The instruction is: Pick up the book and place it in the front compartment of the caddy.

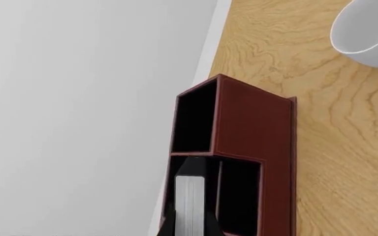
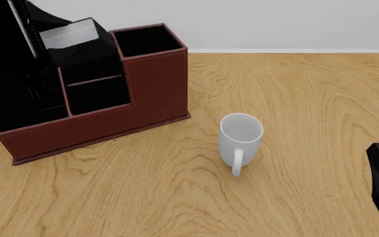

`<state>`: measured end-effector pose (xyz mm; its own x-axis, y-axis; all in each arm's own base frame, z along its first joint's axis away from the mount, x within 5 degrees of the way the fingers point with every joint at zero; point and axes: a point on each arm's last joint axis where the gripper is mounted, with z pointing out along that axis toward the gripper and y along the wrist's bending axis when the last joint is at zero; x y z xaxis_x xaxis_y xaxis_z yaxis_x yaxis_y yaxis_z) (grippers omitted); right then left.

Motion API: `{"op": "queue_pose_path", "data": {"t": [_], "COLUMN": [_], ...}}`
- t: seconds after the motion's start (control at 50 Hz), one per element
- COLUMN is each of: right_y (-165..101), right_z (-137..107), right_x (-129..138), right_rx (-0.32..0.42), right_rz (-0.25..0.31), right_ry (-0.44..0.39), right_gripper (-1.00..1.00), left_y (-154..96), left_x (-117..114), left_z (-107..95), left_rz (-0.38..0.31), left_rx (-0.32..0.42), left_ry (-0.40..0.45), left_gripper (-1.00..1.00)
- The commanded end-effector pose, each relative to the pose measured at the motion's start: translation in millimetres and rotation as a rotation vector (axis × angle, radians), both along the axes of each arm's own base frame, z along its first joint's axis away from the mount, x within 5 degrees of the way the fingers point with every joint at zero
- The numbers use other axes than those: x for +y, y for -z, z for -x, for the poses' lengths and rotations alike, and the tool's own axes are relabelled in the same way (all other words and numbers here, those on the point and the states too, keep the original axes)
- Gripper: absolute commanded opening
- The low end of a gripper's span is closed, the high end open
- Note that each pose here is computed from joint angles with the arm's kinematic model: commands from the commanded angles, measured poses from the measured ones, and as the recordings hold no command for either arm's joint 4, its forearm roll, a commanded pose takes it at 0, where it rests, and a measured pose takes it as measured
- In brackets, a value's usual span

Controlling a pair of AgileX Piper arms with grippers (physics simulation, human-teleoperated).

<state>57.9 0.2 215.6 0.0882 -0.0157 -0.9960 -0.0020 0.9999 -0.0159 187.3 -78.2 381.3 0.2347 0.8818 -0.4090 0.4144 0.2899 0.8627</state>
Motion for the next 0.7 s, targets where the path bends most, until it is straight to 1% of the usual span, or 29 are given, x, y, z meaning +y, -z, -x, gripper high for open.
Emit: {"op": "queue_pose_path", "data": {"t": [0.02,0.08,0.18,0.34,0.38,0.42,0.46,0.48,0.5,0.52,0.7], "right_y": [0,0,0,0,0,0,0,0,0,0,0], "right_z": [0,0,0,0,0,0,0,0,0,0,0], "right_x": [0,0,0,0,0,0,0,0,0,0,0], "right_rx": [0.0,0.0,0.0,0.0,0.0,0.0,0.0,0.0,0.0,0.0,0.0], "right_rz": [0.0,0.0,0.0,0.0,0.0,0.0,0.0,0.0,0.0,0.0,0.0], "right_ry": [0.0,0.0,0.0,0.0,0.0,0.0,0.0,0.0,0.0,0.0,0.0], "right_gripper": [1.0,1.0,1.0,1.0,1.0,1.0,1.0,1.0,1.0,1.0,1.0], "left_y": [3,5,12,13,15,14,13,14,13,12,23], "left_x": [2,3,4,5,5,5,4,4,3,4,2], "left_z": [-5,-6,-6,-6,-5,-7,-8,-8,-7,-10,-15], "left_rz": [-0.033,-0.031,-0.049,-0.04,-0.047,-0.043,-0.04,-0.039,-0.034,-0.026,-0.04], "left_rx": [-0.034,-0.032,-0.026,-0.03,-0.034,-0.029,-0.042,-0.03,-0.042,-0.032,-0.032], "left_ry": [-0.011,-0.015,-0.018,-0.022,-0.018,-0.023,-0.023,-0.024,-0.019,-0.027,-0.026], "left_gripper": [-1.0,-1.0,-1.0,-1.0,-1.0,-1.0,-1.0,-1.0,-1.0,-1.0,-1.0]}}
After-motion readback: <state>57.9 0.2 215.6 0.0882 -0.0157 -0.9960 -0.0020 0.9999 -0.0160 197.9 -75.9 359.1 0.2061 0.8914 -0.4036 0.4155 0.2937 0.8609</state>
